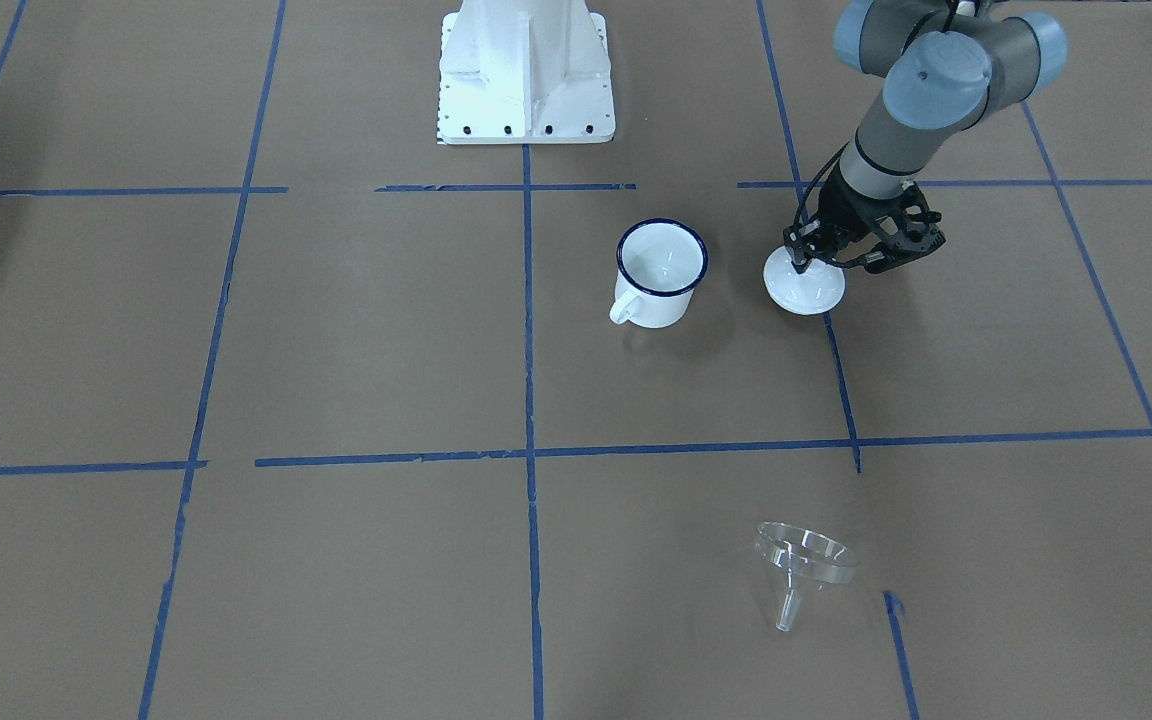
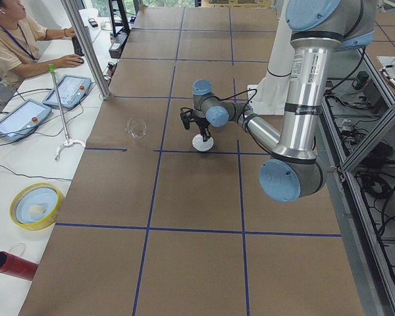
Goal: Place funnel on cup
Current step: 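Lower the lid onto the table beside the mug and open the left gripper, then move the left gripper to the clear glass funnel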
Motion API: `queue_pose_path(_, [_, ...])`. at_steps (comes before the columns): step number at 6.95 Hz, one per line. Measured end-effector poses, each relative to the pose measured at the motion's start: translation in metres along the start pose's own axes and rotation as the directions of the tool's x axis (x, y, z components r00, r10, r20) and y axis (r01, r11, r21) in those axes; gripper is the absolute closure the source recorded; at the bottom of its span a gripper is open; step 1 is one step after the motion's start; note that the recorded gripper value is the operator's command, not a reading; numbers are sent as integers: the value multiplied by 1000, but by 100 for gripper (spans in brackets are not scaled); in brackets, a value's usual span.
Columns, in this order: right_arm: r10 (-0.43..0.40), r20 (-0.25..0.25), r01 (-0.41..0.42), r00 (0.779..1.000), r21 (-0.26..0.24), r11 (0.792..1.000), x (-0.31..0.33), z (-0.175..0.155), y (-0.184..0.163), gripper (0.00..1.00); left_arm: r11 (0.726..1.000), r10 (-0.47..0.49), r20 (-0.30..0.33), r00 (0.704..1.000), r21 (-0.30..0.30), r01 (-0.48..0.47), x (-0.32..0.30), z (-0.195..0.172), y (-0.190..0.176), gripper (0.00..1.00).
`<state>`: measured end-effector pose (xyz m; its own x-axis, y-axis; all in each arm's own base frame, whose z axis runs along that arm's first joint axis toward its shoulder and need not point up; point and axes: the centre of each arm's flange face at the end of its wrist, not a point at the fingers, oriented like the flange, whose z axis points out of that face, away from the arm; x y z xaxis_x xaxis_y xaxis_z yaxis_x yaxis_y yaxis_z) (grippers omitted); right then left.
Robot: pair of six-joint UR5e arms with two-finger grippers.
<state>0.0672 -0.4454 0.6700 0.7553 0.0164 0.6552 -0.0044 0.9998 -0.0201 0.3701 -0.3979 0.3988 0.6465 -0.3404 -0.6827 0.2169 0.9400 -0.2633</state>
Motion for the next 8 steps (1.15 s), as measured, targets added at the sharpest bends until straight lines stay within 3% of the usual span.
queue_pose_path(4, [0, 0, 0, 1000, 0, 1000, 0, 0, 0, 0, 1000, 1, -45, 999, 19, 0, 18, -19, -2, 0])
queue_pose_path(6, [0, 0, 0, 1000, 0, 1000, 0, 0, 0, 0, 987, -127, -125, 984, 80, 137, 41, -55, -49, 0])
queue_pose_path(7, [0, 0, 0, 1000, 0, 1000, 0, 0, 0, 0, 962, -227, -194, 954, 105, 250, 50, -67, -79, 0])
queue_pose_path(8, [0, 0, 0, 1000, 0, 1000, 0, 0, 0, 0, 915, -332, -300, 894, 128, 383, 55, -72, -104, 0])
